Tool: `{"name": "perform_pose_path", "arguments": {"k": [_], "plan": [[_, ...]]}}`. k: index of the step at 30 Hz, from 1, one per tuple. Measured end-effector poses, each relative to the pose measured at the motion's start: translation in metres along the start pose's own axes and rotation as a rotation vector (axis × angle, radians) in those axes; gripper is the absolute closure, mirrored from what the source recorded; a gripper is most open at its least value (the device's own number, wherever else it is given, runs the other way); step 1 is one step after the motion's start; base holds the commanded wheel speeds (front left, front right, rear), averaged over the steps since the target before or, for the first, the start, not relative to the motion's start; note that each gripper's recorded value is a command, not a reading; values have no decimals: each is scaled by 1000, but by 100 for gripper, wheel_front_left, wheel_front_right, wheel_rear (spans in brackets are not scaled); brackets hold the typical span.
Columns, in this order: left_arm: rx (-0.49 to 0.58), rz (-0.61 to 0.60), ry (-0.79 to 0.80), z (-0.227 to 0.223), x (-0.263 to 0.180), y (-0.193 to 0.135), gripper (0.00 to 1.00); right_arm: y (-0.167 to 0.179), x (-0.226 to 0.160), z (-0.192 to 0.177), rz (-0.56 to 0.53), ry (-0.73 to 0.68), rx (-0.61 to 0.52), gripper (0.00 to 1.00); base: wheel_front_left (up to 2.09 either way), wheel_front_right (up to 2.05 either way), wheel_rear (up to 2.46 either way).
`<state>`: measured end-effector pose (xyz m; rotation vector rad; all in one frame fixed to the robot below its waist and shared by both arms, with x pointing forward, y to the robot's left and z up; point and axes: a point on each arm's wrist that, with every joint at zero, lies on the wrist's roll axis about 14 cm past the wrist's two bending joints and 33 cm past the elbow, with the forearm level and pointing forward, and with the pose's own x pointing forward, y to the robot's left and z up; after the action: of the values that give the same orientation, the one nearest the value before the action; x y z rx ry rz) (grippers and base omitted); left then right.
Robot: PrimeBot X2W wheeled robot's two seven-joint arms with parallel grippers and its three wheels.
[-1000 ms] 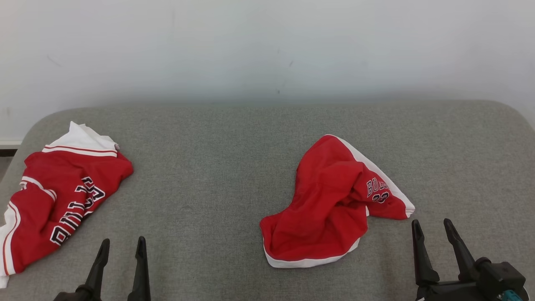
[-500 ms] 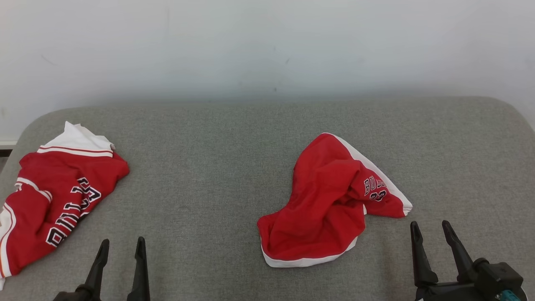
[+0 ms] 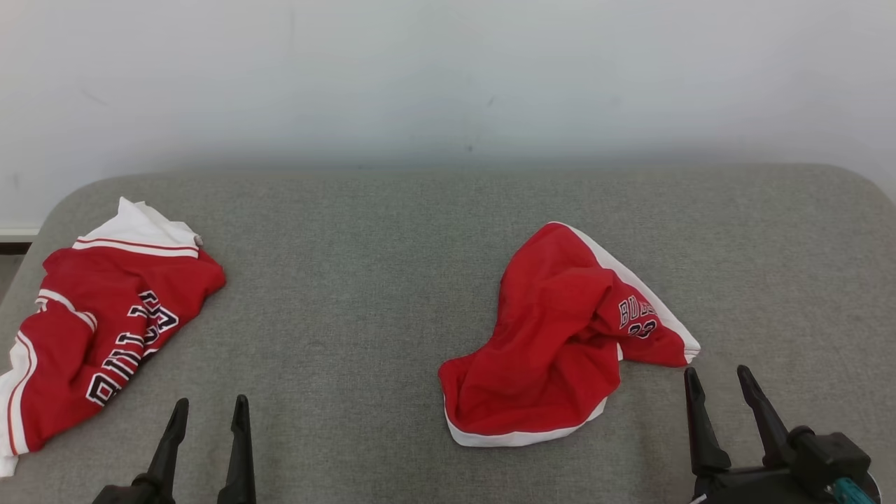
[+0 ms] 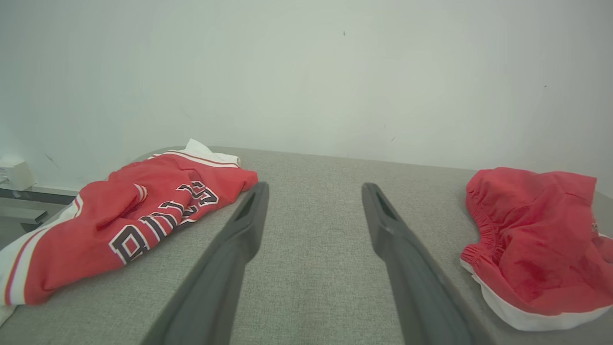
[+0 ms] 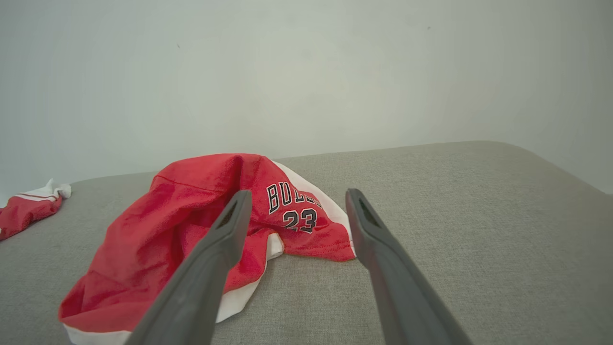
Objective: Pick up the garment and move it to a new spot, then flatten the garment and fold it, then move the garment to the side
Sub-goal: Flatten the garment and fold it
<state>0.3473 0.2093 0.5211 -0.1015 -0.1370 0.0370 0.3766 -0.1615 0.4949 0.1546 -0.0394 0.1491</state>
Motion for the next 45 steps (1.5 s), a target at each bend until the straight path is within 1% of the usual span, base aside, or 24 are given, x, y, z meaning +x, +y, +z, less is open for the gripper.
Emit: {"name": "perform_pose_path", "arguments": {"k": [5, 10, 14, 22, 23, 25, 26, 28, 31, 35, 39, 40, 41, 45], "plan": [[0, 7, 6, -2, 0, 2, 0, 10, 15, -3, 50, 20, -20, 0, 0, 0, 0], [-4, 9, 10, -3, 1, 2, 0, 15, 34, -18, 89, 82, -48, 0, 0, 0, 0], [-10, 22, 20, -6, 2, 3, 0, 17, 47, -39, 106, 152, -53, 0, 0, 0, 0], [-15, 60, 47, -14, 2, 11, 0, 24, 68, -91, 122, 322, -26, 0, 0, 0, 0], [-16, 62, 53, -16, 2, 11, 0, 24, 69, -96, 122, 340, -21, 5, 0, 0, 0], [-17, 68, 60, -18, 2, 13, 0, 28, 70, -107, 127, 375, -9, 70, 0, 0, 0], [-16, 71, 62, -19, 2, 14, 0, 31, 70, -112, 131, 391, -2, 100, 0, 0, 0], [-16, 80, 72, -22, 0, 16, 0, 37, 71, -118, 144, 407, 8, 100, 0, 0, 0], [-18, 80, 82, -25, 0, 16, 0, 38, 72, -115, 143, 396, 18, 100, 0, 0, 0], [-28, 64, 96, -30, 0, 10, 0, 31, 72, -93, 120, 312, 44, 100, 0, 0, 0], [-40, 25, 87, -29, 5, -3, 0, 14, 49, -81, 80, 271, 44, 100, 0, 0, 0], [-40, 25, 87, -29, 5, -3, 0, 14, 49, -81, 80, 271, 44, 100, 0, 0, 0], [-45, 2, 85, -29, 8, -9, 0, 7, 37, -77, 66, 258, 38, 100, 0, 0, 0], [-54, -40, 79, -28, 15, -24, 0, -19, 11, -72, -13, 243, 39, 100, 0, 0, 0]]}}
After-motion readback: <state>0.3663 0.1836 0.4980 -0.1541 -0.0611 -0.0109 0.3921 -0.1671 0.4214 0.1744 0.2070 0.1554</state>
